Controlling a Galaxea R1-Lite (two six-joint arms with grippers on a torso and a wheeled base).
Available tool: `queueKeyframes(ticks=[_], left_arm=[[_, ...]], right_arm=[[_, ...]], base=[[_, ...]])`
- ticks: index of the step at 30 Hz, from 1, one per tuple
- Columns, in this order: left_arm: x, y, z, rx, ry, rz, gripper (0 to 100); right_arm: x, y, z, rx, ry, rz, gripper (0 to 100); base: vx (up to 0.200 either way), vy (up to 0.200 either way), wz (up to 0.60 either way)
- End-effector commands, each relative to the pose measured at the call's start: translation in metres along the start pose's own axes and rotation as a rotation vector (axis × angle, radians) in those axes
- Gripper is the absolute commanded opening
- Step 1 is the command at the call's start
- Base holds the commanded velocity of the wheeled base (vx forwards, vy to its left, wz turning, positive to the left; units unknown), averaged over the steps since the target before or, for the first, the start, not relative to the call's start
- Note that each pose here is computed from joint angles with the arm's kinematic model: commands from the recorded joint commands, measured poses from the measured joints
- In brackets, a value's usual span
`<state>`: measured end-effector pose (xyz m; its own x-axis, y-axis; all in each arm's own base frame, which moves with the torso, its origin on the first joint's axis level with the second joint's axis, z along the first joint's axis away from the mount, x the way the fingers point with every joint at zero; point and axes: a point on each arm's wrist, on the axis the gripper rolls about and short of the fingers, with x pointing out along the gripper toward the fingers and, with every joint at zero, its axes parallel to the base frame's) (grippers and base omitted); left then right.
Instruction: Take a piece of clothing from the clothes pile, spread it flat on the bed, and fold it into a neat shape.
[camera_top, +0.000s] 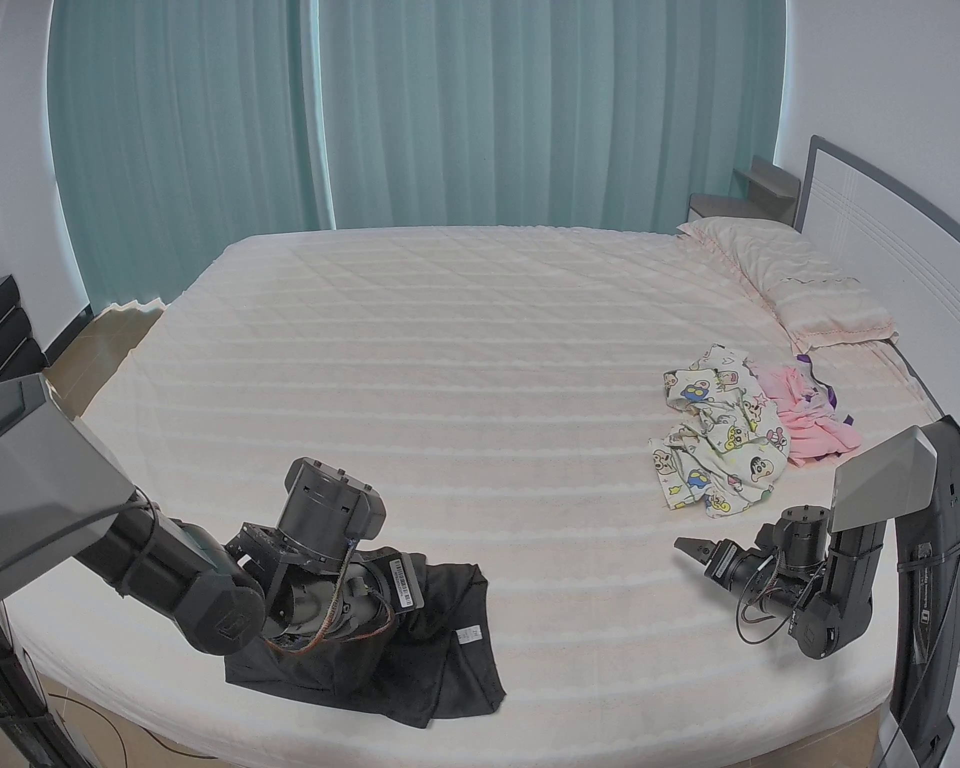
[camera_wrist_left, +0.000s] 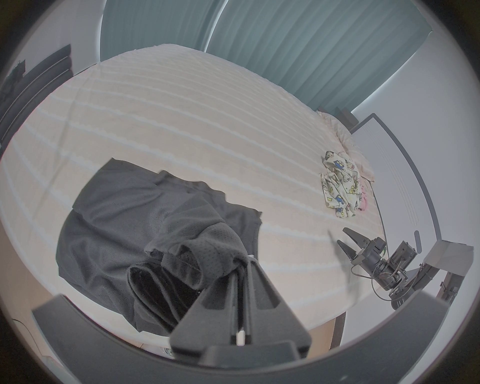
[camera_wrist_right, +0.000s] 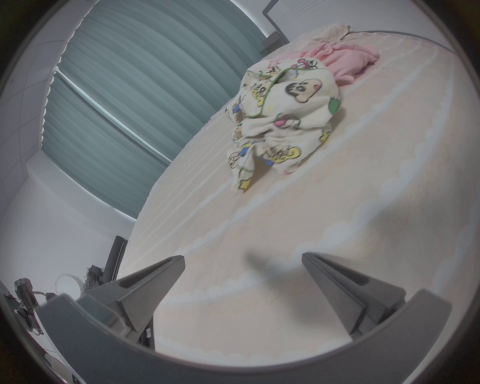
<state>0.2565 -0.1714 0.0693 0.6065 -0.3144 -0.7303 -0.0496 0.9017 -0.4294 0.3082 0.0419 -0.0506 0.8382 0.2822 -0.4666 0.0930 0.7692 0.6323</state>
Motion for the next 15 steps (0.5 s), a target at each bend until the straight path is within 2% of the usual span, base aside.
queueKeyframes(ticks=[1, 7, 9, 10, 15], left_arm=[[0.006, -0.001, -0.002, 0.004, 0.011, 0.004, 0], [0.019, -0.001, -0.003, 0.006, 0.023, 0.024, 0], [0.025, 0.002, -0.005, 0.007, 0.022, 0.054, 0], [0.026, 0.002, -0.006, 0.009, 0.025, 0.057, 100], [0.025, -0.001, -0.006, 0.011, 0.022, 0.047, 100]], right_arm=[[0.000, 0.001, 0.001, -0.003, -0.010, 0.010, 100], [0.000, 0.001, 0.000, -0.003, -0.006, 0.009, 100], [-0.001, 0.002, -0.001, -0.005, -0.002, 0.010, 100], [0.000, 0.002, -0.001, -0.005, -0.002, 0.010, 100], [-0.001, 0.002, -0.002, -0.005, 0.000, 0.010, 100]], base=[[0.000, 0.000, 0.00], [0.000, 0.000, 0.00], [0.000, 0.000, 0.00], [0.000, 0.000, 0.00], [0.000, 0.000, 0.00]])
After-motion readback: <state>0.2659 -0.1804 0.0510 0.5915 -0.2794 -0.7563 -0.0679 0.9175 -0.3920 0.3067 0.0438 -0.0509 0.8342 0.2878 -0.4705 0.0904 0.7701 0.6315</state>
